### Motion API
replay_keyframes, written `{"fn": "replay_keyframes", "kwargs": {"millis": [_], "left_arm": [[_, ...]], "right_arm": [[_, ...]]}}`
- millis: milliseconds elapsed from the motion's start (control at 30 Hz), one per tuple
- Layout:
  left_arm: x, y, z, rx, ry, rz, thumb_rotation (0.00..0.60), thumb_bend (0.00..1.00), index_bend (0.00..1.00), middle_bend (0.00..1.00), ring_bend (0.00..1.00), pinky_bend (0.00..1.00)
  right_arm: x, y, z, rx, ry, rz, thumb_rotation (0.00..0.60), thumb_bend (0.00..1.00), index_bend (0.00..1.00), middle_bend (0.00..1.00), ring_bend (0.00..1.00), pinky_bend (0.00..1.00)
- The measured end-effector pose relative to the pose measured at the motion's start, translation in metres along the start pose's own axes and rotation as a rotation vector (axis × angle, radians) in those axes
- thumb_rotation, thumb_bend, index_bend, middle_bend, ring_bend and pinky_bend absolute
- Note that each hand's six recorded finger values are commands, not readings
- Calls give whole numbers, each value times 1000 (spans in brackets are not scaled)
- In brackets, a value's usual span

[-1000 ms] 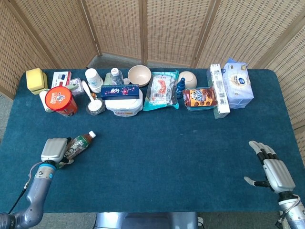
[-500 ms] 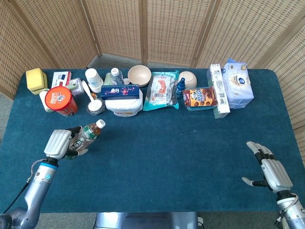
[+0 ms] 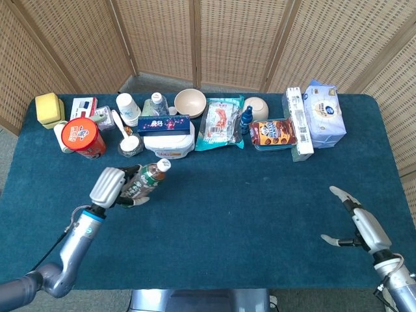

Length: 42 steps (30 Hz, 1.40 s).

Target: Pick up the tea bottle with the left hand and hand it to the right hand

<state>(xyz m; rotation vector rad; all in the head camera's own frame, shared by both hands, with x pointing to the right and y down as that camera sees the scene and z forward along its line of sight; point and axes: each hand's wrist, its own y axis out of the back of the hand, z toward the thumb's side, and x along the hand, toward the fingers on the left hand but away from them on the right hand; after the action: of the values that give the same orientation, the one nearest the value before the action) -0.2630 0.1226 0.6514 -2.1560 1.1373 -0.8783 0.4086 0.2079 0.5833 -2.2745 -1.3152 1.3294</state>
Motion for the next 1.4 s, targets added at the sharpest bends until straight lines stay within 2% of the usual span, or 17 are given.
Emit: {"fn": "replay_keyframes", "kwargs": {"millis": [267,600,900,1100,1400], "left_arm": [[27,-24,29,-59,-74,-42,600,34,590,603,605,704],[53,-46,76,-73,-172,-108,600,32,586,602,603,703],[69,-64,120,-94,-243,-144,600,31,585,602,603,704],[76,-73,136,-120,-247,-159,600,31,585,602,603,704],[87,-85,147,-167,-235,-163,600,31,585,601,603,704]], "right_arm": [[-28,6,36,-94,88,45,600,0,0,0,0,145],[-52,-4,70,-177,133,126,600,0,0,0,2,146],[-66,-11,112,-251,209,198,600,0,0,0,26,145],[-69,-16,131,-287,242,226,600,0,0,2,41,151],[-76,-27,148,-323,265,251,600,0,0,80,129,280]]}}
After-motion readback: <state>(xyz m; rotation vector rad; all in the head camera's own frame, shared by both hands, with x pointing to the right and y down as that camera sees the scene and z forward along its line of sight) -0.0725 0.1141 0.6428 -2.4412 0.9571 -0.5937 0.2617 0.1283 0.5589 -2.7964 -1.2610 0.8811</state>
